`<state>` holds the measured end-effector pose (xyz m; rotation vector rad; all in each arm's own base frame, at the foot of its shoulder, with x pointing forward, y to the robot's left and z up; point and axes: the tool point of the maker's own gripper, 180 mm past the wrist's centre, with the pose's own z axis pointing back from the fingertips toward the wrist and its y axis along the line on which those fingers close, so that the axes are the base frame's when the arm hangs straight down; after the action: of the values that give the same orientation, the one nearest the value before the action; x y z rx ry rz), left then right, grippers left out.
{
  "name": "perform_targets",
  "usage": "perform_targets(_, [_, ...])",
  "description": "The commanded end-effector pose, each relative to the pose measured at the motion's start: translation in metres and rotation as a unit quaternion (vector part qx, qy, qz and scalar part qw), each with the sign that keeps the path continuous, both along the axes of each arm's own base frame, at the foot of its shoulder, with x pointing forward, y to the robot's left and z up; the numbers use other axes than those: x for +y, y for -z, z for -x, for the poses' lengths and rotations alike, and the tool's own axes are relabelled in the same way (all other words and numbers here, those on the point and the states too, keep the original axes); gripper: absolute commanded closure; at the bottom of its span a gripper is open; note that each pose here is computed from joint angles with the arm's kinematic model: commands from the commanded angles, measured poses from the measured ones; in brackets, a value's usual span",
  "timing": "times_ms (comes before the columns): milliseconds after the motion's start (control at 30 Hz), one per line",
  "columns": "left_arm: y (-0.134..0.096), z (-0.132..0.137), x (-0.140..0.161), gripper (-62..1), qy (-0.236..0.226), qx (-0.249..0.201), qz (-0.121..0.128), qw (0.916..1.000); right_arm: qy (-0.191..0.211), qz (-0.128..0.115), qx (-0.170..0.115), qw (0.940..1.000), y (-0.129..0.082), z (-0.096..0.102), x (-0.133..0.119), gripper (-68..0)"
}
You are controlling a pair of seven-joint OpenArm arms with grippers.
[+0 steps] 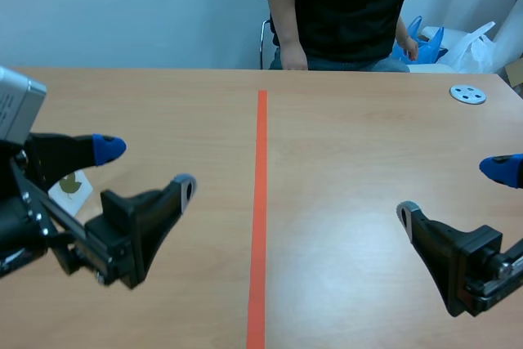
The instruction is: Sort the leaf by its shape. The table is split by an orange tape line. A compound leaf with several leaflets goes to the left side, a simple leaf with one blade goes to the right side. Return to the home posture when a red brick is placed on the table.
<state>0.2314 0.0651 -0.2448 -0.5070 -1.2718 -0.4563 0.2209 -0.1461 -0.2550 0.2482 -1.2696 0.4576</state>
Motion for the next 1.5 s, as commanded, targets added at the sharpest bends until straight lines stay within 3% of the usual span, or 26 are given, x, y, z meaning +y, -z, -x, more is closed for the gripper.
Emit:
perform_targets(0, [0.000, 0.007, -0.002, -62.3, 0.000, 0.001, 0.000, 1.0000, -0.006, -0.005, -0.020, 0.9998, -0.011, -0.005, 0.003, -67.9])
perform_targets(100, [0.005, 0.018, -0.006, -62.3, -0.002, 0.011, -0.008, 0.9999, -0.006, -0.006, -0.022, 0.9997, -0.012, -0.005, 0.003, -67.9])
perform_targets(200, [0.008, 0.021, -0.006, -62.3, -0.013, 0.018, -0.001, 0.9997, -0.006, -0.006, -0.022, 0.9997, -0.012, -0.005, 0.003, -67.9])
perform_targets(1467, [0.007, 0.020, -0.007, -62.3, -0.016, 0.018, 0.003, 0.9997, -0.006, -0.006, -0.022, 0.9997, -0.012, -0.005, 0.003, -67.9])
